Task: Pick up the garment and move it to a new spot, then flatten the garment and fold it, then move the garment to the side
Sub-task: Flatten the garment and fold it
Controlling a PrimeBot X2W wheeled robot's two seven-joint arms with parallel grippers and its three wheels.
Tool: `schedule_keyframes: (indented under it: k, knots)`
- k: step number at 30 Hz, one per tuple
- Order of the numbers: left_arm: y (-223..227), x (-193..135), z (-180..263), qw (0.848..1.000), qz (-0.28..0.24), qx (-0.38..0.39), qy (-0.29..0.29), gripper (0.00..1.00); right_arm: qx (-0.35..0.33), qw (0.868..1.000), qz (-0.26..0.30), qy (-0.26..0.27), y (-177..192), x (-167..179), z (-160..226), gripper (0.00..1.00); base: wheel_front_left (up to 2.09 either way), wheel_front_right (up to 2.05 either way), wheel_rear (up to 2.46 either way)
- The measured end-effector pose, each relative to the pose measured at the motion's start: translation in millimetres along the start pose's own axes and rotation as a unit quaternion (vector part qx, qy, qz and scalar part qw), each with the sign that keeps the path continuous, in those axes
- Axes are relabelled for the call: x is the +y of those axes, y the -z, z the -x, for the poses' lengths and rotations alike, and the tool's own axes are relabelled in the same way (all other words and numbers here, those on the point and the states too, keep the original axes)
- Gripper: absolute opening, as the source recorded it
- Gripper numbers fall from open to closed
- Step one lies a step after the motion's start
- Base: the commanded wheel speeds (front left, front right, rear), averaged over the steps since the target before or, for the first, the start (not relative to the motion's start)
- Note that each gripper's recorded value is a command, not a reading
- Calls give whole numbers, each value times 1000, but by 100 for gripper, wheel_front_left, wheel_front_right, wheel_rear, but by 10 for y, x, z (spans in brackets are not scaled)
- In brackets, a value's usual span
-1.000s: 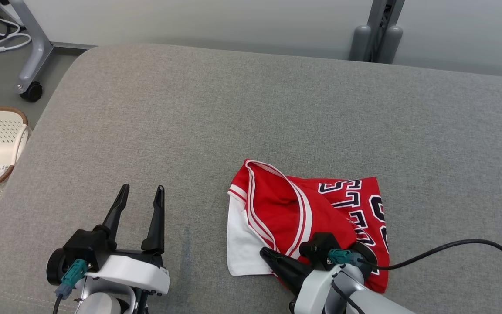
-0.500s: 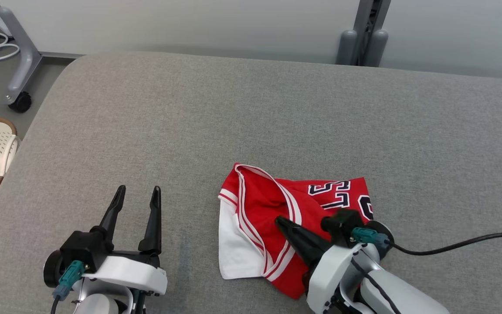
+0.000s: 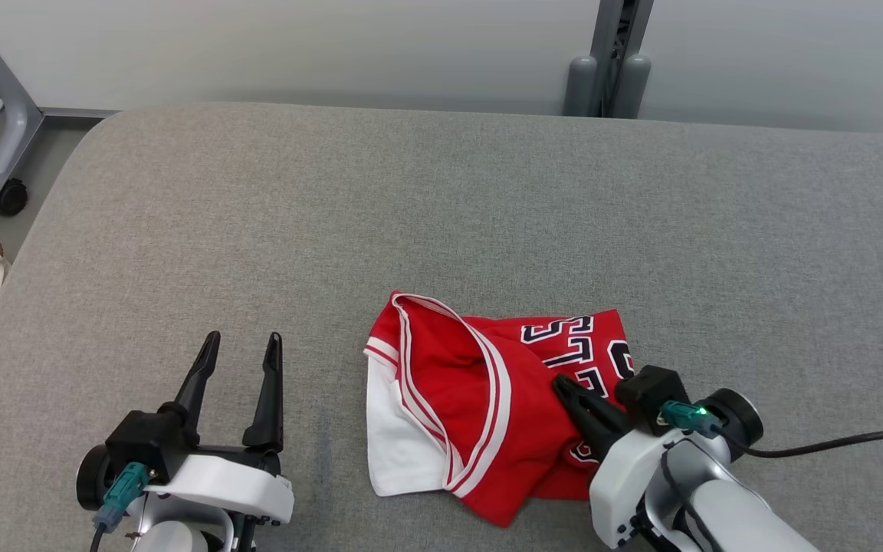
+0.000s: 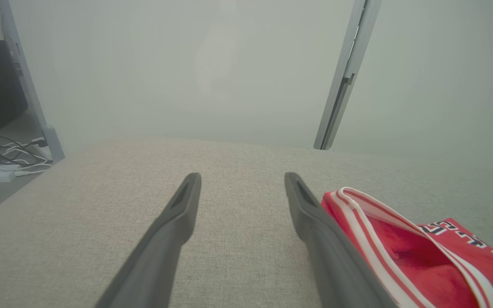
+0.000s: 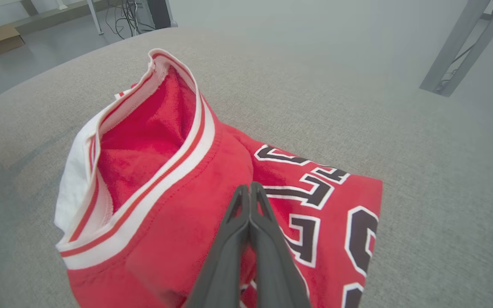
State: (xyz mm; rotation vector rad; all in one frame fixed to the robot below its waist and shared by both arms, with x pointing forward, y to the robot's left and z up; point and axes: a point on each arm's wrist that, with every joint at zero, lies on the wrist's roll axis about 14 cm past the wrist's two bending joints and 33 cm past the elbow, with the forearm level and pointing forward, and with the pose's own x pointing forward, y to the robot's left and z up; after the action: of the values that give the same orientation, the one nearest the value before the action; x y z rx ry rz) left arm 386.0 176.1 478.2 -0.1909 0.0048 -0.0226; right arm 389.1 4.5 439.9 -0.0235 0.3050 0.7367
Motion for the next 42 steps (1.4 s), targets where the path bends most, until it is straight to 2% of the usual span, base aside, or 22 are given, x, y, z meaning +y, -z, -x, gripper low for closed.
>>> schedule_keyframes:
  k: [10,23,34,42]
  knots:
    - [28,26,10,1000,0,5,-2,100,98,994,-10,-44,414,354,-53,0,0,0,0]
    - [51,108,34,1000,0,9,-14,100,140,984,-29,-106,530,753,-235,0,0,0,0]
    - [41,161,53,1000,1,8,-24,100,139,986,-17,-93,507,613,-349,0,0,0,0]
    - [4,85,18,1000,1,2,-13,100,126,989,-22,-68,436,432,-254,0,0,0,0]
